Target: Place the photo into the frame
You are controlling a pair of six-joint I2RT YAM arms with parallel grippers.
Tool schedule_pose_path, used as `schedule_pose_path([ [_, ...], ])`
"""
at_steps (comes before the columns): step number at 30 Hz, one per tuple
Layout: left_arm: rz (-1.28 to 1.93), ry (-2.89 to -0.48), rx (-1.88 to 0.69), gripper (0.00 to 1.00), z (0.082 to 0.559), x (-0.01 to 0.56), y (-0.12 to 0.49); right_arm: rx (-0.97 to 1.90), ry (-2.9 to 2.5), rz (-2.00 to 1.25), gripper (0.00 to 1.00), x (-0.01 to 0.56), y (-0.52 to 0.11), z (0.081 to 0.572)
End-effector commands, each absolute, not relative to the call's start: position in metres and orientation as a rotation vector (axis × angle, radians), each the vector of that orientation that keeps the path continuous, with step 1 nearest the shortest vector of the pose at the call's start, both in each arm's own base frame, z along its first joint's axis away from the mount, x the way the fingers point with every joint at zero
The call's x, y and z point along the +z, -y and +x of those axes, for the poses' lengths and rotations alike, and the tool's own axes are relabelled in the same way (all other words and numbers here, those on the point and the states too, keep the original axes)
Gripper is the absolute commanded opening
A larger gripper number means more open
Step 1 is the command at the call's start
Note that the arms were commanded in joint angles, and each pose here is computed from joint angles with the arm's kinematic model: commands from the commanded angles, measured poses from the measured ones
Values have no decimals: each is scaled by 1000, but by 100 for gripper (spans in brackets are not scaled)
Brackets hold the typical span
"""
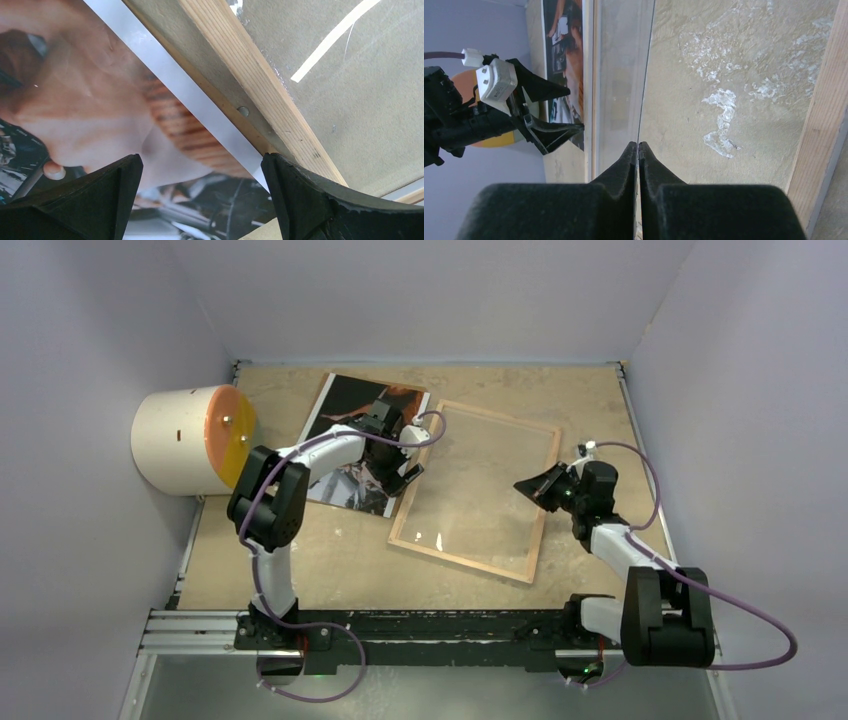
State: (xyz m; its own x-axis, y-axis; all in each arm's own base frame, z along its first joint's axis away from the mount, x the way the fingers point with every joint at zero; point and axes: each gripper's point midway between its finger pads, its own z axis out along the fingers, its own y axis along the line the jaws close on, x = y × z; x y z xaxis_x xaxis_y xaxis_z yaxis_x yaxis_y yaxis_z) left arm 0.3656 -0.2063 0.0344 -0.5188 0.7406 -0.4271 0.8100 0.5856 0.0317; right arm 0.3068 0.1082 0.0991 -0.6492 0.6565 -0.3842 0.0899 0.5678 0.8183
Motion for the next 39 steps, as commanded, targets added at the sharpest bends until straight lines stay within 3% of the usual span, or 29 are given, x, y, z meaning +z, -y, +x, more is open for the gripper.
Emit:
schedule_pose_path([
  [1,1282,-2391,-230,100,367,32,210,1041,-2105,559,10,100,-108,310],
  [3,1279,-2388,-223,100,368,33,209,1028,-2116,551,23,100,-107,311],
  [12,1283,-2385,-205,100,368,37,207,961,-2177,593,41,85,-101,309],
  [14,1280,-2380,-201,100,369,39,207,941,-2198,614,34,78,-99,307],
  [16,1280,-2377,-199,100,370,40,207,929,-2211,626,18,73,-97,305],
  [18,1281,-2375,-199,100,370,41,207,923,-2220,635,9,71,-97,305],
  [24,1283,-2377,-205,100,369,39,207,946,-2255,617,0,66,-101,303],
  [39,1286,-2377,-210,100,370,36,208,1059,-2301,515,0,77,-116,295],
])
